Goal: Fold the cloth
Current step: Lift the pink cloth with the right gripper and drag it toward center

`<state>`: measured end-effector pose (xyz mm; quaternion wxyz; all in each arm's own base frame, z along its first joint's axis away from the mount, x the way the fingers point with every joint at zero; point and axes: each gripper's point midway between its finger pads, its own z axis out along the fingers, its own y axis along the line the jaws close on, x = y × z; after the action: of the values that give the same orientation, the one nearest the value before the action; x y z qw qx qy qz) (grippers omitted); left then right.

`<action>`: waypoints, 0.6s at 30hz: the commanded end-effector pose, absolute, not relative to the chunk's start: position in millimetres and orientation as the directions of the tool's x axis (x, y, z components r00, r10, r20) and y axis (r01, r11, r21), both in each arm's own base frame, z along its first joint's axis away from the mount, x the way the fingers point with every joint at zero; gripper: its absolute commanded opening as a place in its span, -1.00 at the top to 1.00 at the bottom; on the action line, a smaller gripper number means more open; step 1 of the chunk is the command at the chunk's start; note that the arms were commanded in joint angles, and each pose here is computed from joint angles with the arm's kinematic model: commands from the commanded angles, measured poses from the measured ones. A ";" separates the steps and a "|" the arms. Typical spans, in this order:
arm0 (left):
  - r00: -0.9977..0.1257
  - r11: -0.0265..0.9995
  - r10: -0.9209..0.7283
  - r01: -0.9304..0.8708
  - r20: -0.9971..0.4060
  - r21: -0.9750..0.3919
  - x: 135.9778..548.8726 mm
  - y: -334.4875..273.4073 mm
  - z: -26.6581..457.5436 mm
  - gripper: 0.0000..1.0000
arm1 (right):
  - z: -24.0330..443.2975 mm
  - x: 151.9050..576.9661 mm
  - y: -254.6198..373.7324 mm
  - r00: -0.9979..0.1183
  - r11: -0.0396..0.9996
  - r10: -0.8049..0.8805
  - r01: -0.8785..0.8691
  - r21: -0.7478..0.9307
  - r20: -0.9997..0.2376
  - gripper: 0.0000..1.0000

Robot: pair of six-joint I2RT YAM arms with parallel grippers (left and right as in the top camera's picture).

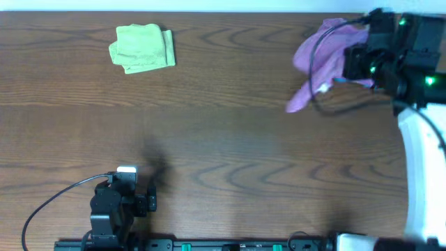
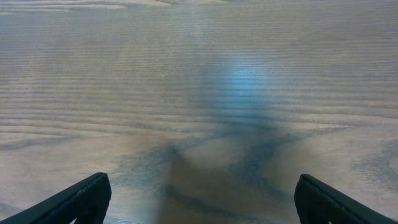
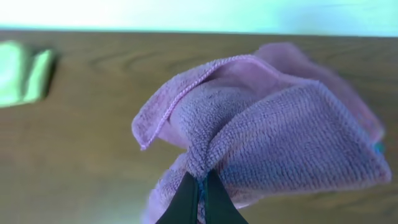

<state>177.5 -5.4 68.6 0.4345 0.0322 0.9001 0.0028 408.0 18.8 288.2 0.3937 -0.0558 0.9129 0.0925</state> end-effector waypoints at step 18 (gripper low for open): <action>-0.657 0.997 0.073 0.057 -0.750 0.046 171.5 -3.4 54.2 -0.91 | 295.2 226.1 231.5 -0.689 0.695 -0.431 -0.665 0.273 -0.583 0.97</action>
<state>177.5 -5.4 68.6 0.4345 0.0322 0.9001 0.0028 233.4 225.1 293.2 0.2527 -0.3196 0.8844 0.2279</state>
